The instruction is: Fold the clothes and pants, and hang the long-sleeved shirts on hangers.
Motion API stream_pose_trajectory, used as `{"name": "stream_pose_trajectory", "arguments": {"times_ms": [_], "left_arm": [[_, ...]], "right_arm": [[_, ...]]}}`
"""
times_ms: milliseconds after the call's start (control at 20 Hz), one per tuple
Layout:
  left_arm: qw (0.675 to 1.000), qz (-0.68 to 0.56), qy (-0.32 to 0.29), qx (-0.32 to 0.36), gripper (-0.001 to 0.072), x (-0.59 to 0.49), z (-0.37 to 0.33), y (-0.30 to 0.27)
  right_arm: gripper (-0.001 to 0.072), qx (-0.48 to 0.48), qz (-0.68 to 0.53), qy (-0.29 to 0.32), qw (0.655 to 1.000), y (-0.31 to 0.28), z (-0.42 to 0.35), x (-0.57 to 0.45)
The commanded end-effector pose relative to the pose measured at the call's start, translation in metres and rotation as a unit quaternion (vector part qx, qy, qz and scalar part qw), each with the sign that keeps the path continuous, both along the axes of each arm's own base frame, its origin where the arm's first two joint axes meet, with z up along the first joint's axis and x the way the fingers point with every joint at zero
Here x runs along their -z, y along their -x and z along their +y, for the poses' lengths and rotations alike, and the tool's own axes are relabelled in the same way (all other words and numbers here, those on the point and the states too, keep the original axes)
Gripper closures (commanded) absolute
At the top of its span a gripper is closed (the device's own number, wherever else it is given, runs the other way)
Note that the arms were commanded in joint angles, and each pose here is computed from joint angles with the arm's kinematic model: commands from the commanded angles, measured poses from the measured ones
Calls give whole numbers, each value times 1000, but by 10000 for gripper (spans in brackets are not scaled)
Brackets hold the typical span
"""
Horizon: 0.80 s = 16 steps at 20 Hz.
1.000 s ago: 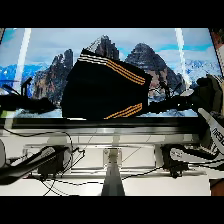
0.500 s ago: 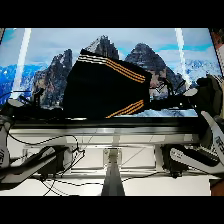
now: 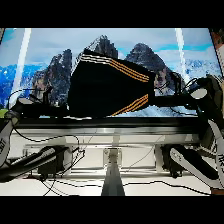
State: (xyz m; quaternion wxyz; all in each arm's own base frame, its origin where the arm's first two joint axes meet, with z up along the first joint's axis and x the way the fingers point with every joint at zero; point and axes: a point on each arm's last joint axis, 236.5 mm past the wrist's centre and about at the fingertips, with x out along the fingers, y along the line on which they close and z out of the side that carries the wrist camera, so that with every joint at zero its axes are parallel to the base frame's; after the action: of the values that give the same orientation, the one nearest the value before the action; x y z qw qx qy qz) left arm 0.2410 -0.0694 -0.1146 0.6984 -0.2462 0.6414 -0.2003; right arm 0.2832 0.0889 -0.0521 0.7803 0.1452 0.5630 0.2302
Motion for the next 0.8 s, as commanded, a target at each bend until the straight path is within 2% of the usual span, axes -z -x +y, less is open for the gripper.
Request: {"name": "stream_pose_trajectory", "arguments": {"times_ms": [0,200,300,400,550,750], "left_arm": [[998,-31,50,-1,701,-16,-19,-13],[990,-91,98,45,703,-69,-31,-37],[979,-171,92,57,703,-122,-27,-70],[954,-284,80,60,703,-201,-25,-104],[884,-462,25,57,703,-336,-21,-124],[755,-652,-68,-8,703,-490,-7,-97]], "right_arm": [[674,3,-2,1,1000,0,0,-2],[674,-7,-35,2,999,-21,-1,-31],[674,-19,-76,2,997,-42,-1,-69],[674,-31,-135,4,990,-63,0,-120],[674,-49,-268,26,962,-81,7,-219],[674,-87,-426,33,900,-47,41,-349]]}}
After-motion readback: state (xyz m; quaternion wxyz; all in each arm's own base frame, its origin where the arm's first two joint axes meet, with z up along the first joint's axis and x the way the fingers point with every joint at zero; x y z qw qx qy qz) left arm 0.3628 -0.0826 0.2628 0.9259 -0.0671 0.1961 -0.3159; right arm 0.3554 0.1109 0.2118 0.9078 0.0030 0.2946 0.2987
